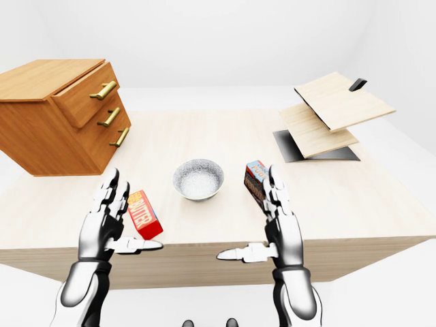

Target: Close the top drawer of the cabinet and put the bowl on top of it.

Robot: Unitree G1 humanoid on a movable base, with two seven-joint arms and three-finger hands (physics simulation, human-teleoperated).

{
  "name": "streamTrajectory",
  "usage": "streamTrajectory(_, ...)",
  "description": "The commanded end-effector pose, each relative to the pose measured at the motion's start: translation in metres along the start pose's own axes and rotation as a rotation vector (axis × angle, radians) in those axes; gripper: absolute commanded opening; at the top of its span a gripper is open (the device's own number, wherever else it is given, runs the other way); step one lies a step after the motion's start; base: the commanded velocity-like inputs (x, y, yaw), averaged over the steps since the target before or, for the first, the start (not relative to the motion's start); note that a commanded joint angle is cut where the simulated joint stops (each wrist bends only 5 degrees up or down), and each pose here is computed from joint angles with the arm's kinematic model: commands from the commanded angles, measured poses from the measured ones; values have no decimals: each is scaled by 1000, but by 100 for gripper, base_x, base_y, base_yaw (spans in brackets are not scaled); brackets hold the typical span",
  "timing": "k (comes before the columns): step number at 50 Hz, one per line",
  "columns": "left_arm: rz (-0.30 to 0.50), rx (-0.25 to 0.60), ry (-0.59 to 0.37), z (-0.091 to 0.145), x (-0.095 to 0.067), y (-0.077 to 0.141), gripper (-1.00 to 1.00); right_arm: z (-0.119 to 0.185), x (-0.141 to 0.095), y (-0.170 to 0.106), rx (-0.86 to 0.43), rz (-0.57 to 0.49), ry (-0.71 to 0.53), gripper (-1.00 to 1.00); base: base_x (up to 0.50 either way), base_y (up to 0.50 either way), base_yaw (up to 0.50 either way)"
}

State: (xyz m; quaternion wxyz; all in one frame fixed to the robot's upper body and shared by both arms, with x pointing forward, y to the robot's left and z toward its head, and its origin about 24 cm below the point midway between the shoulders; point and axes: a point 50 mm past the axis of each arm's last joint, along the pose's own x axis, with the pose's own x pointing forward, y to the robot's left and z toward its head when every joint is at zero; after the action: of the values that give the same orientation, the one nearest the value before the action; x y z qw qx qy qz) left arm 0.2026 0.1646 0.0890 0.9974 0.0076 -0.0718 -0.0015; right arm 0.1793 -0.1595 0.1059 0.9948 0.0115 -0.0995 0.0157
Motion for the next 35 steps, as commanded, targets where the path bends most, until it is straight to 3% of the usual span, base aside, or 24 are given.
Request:
streamTrajectory(1,4,-2,-37,11,-9,3,100,10,-9,1,10,11,-23,100,0,0,0)
streamTrajectory(18,-1,-5,-39,14,-14,2,100,6,-11,1,1,-2,-2,100,0,0,0)
streamTrajectory(35,-6,-11,-47,15,-13,2,100,9,-13,0,11,13,-11,100,24,0,0)
